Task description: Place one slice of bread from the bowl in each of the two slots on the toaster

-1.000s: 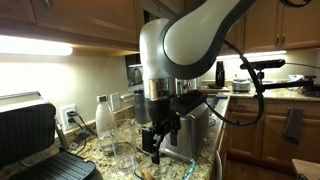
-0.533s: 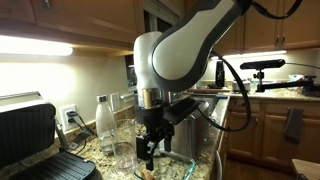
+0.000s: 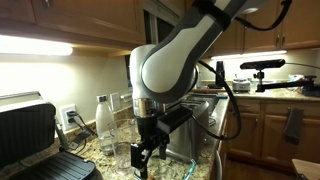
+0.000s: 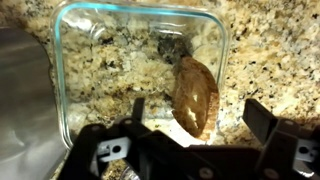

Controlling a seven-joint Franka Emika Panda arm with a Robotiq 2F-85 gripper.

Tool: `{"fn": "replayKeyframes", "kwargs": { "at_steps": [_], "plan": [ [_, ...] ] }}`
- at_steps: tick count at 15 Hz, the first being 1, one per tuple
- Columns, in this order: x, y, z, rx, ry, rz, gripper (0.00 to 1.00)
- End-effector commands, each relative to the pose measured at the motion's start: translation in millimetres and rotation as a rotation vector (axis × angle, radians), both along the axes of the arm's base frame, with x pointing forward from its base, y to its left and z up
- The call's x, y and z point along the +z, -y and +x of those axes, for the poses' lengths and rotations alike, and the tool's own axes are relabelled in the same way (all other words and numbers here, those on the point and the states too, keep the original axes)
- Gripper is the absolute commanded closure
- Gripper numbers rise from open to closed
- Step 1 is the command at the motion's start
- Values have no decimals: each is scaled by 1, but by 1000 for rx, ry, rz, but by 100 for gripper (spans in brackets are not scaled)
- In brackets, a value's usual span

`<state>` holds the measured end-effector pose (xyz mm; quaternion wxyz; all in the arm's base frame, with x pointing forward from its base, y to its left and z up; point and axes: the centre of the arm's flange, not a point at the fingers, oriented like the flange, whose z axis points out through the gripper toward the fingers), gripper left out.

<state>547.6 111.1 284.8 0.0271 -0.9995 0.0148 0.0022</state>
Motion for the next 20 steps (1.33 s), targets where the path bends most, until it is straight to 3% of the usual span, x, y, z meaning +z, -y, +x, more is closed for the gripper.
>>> {"fn": "replayKeyframes", "kwargs": {
  "at_steps": [1, 8, 9, 11, 20],
  "plan": [
    [-9, 0, 9, 8, 6, 31, 0],
    [-22, 4, 16, 4, -11, 52, 3],
    [-23, 5, 17, 2, -11, 54, 27],
    [-23, 6, 18, -2, -11, 58, 30],
    [-19, 8, 28, -7, -4, 70, 90]
  ]
}}
